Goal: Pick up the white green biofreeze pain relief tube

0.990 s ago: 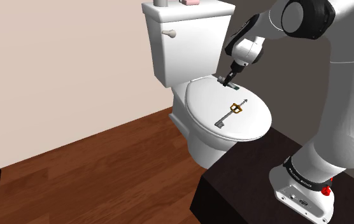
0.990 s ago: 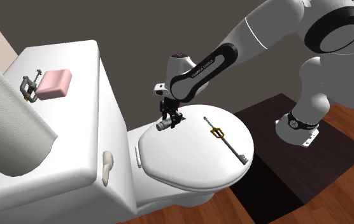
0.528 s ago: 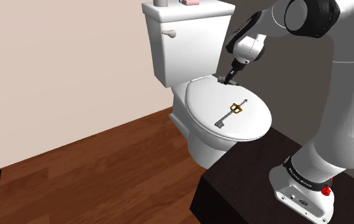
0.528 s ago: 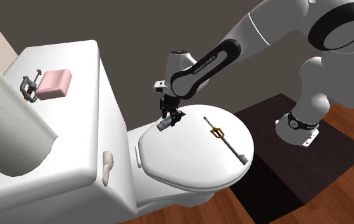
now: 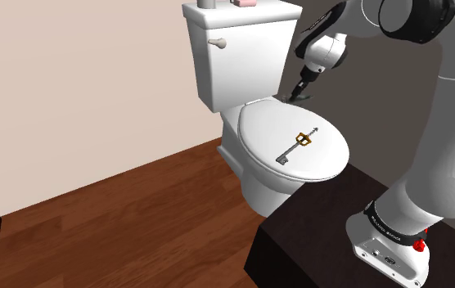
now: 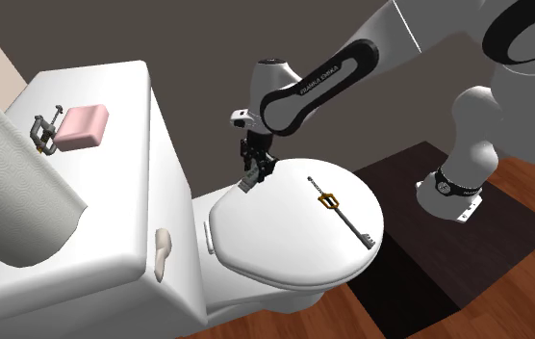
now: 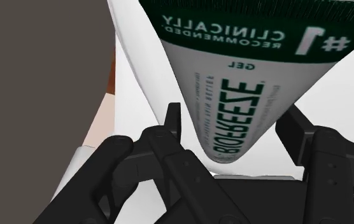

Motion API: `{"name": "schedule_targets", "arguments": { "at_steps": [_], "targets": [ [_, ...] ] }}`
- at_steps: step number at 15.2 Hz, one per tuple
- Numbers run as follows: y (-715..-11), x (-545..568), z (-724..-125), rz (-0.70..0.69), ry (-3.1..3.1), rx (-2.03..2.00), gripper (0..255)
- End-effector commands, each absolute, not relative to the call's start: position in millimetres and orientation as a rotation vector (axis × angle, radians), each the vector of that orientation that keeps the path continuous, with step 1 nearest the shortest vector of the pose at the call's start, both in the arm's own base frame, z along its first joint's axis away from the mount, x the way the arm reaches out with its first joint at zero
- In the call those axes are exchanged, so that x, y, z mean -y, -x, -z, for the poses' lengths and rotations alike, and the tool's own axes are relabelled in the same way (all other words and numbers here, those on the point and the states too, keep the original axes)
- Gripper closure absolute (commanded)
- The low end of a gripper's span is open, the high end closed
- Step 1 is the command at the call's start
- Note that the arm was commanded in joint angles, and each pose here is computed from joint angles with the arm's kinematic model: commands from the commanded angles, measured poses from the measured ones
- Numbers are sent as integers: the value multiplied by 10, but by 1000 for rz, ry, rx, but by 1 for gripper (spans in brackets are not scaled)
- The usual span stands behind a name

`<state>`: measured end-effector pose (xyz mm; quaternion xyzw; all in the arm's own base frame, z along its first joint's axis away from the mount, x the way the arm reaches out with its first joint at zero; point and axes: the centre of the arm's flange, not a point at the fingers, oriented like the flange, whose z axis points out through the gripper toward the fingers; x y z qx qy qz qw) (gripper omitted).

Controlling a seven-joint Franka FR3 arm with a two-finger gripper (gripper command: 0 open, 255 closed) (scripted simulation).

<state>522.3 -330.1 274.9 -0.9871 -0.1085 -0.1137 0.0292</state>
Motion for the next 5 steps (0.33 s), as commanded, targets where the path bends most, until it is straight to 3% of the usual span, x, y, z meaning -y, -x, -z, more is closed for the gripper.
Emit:
{"name": "schedule_targets", "arguments": {
  "at_steps": [1,5],
  "targets": [
    [-5221,3300,-2857,350,3045,334,255],
    [-5220,3300,-2970,350,3045,334,255]
  ]
}}
